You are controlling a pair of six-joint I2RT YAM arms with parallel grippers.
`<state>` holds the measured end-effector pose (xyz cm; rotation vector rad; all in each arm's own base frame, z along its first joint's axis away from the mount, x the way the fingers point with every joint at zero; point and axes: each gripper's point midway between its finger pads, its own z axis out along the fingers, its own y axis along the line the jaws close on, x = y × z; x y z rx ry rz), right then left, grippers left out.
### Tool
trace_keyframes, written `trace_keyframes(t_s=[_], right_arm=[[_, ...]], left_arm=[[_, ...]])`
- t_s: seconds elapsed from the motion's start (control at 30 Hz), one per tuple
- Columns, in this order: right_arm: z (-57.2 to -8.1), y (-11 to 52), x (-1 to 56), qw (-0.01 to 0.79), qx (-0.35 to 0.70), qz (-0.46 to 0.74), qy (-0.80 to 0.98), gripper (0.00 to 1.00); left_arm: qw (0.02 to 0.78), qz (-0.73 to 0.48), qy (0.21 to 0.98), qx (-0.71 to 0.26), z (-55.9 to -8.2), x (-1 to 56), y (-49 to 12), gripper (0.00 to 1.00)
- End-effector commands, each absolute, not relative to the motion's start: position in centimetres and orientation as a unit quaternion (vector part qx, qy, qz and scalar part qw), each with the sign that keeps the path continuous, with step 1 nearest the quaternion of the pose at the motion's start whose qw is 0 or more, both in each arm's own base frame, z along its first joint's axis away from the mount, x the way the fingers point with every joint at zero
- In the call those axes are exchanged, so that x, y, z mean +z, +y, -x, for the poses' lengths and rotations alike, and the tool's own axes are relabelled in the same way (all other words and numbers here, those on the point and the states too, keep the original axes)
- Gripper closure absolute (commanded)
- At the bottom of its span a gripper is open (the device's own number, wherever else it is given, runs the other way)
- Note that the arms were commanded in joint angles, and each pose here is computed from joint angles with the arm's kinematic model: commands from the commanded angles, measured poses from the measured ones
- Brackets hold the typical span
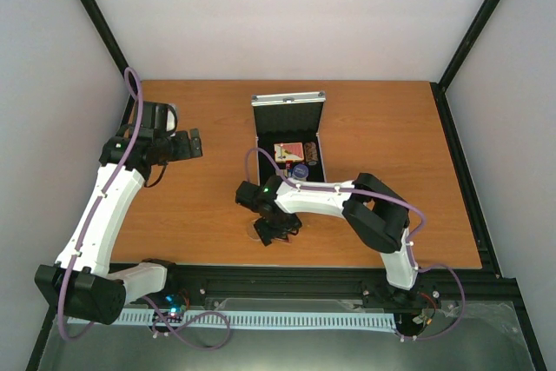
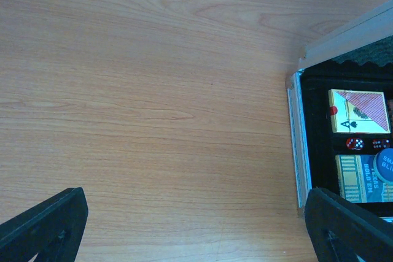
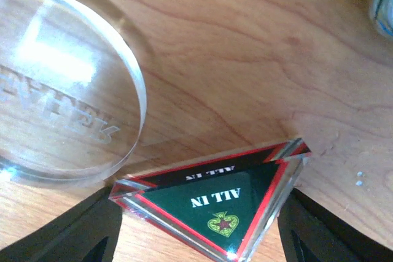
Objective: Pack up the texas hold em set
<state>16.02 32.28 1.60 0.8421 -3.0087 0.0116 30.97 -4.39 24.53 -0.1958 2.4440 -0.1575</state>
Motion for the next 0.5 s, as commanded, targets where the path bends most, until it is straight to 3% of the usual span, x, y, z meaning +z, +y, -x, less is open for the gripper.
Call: trace_keyframes(t_s=[0.0,0.17,0.47], right_arm=[[-16.2,30.7,0.2,0.017,0.036,-0.255,-0.966,0.31],[-16.3,30.2,0.5,0.015,0.041,-0.246,-0.968,0.52],[-17.1,30.3,2.9,-0.005,0.035,-0.239,-0.970,0.57]], left_arm=[[0.338,0.072,0.937,-0.056,-31.0,24.5,-4.3,0.00],[0.339,0.071,0.936,-0.057,-30.9,24.5,-4.3,0.00],[0.342,0.071,0.935,-0.063,-30.8,24.8,-4.5,0.00]])
